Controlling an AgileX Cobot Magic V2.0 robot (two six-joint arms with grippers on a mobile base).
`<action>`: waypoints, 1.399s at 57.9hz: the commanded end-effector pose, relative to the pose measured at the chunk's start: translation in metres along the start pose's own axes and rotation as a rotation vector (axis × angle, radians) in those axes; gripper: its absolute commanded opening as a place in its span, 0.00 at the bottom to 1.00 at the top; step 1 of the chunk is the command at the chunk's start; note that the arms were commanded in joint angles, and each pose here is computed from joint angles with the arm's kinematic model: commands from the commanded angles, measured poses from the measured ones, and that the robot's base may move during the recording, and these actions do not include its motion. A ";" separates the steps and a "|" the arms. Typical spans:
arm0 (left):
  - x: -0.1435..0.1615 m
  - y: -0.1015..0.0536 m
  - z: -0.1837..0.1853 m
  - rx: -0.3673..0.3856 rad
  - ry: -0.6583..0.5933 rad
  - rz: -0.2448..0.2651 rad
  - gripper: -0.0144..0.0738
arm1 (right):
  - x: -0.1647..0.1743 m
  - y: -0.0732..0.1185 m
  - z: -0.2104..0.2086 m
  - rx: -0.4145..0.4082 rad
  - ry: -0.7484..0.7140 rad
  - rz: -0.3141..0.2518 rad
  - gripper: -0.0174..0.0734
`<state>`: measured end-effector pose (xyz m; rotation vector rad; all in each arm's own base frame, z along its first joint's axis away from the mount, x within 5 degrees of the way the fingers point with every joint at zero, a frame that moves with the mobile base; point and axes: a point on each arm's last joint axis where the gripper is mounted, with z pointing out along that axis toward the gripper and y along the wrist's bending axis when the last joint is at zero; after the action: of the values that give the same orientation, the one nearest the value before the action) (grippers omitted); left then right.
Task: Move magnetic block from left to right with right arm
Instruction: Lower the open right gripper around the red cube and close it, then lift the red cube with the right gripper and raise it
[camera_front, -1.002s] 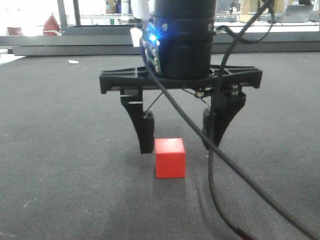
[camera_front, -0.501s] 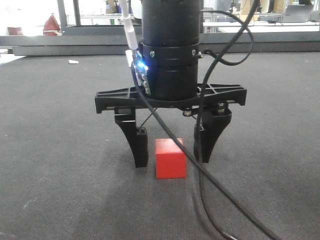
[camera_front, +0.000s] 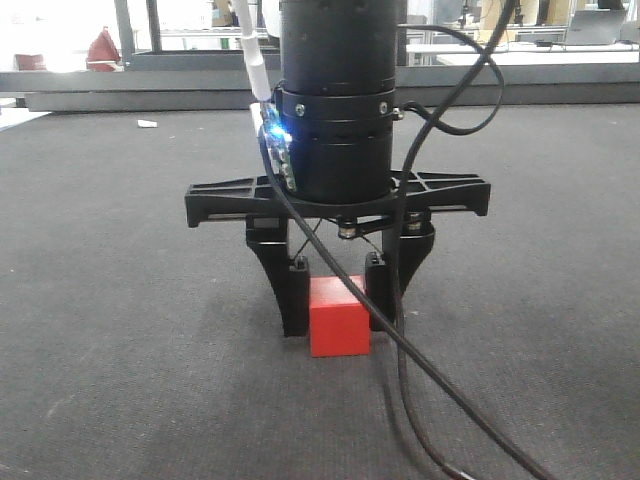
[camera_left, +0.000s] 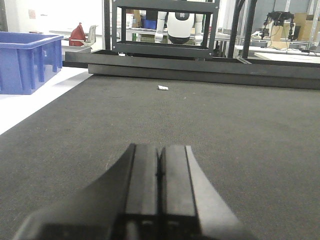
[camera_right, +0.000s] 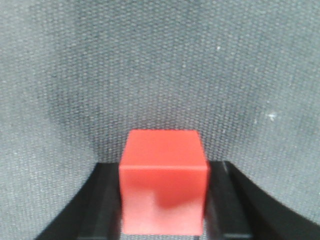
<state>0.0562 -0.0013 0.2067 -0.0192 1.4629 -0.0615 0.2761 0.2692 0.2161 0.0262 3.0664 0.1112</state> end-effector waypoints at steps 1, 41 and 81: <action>-0.006 0.000 -0.001 0.001 -0.089 -0.008 0.02 | -0.002 0.000 -0.030 -0.055 -0.069 -0.002 0.47; -0.006 0.000 -0.001 0.001 -0.089 -0.008 0.02 | 0.032 -0.111 -0.106 -0.132 -0.410 -0.276 0.47; -0.006 0.000 -0.001 0.001 -0.089 -0.008 0.02 | 0.082 -0.248 -0.137 -0.048 -1.185 -0.052 0.47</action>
<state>0.0562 -0.0013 0.2067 -0.0192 1.4629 -0.0615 0.1865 0.0166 0.3094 -0.0007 2.1103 0.1124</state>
